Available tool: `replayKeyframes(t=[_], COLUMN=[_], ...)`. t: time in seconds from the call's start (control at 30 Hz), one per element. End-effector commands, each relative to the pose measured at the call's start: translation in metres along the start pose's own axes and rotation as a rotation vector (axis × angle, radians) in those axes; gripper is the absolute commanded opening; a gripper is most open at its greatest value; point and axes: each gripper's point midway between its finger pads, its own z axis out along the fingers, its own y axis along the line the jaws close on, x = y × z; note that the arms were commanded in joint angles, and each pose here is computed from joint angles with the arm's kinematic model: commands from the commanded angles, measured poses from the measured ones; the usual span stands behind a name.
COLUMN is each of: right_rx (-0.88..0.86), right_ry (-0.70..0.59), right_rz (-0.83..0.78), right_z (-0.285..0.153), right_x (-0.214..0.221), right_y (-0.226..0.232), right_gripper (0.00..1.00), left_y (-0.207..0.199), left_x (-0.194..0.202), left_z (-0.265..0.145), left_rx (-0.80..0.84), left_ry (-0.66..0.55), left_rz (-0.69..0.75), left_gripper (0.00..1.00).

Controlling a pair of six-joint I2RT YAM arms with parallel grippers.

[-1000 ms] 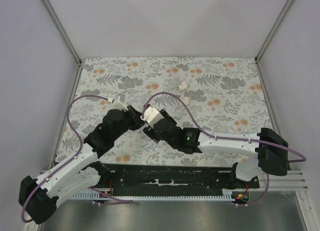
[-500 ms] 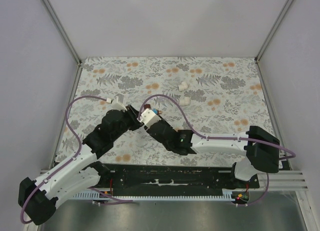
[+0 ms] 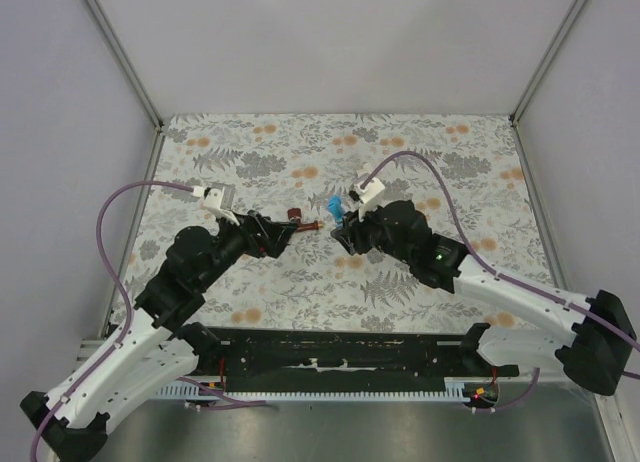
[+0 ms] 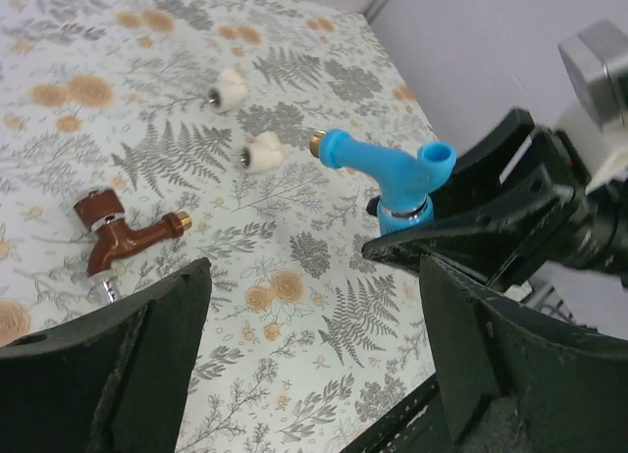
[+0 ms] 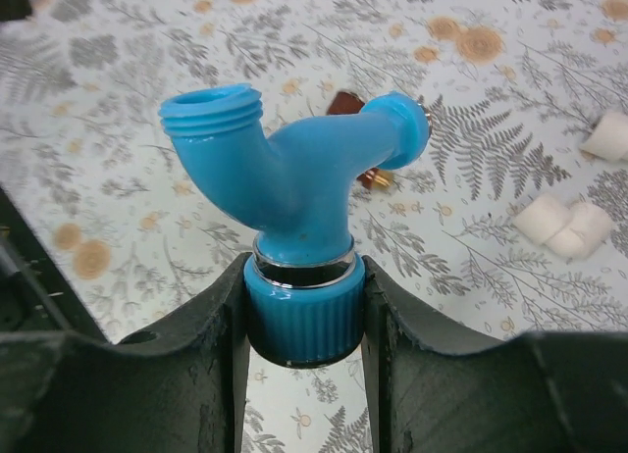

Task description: Install the water faucets

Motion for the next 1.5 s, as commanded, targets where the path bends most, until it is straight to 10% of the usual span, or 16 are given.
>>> replayKeyframes(t=[0.0,0.8,1.47], right_rx=[-0.278,-0.291,-0.322], right_ry=[-0.096,-0.055,-0.065], right_rz=[0.059,0.549,0.631], right_z=[-0.031,-0.073,-0.072], right_x=[-0.034,-0.057,-0.072], right_y=[0.035,0.045,0.051], right_gripper=[0.0,0.0,0.0], left_y=[-0.04,-0.06,-0.082], left_x=[-0.015,0.018,0.028], left_z=[-0.008,0.023,0.08], left_rx=[0.243,0.478,0.51], left_ry=[-0.043,-0.115,-0.242], left_rz=[0.259,0.681,0.831], left_gripper=[0.91,0.84,0.72])
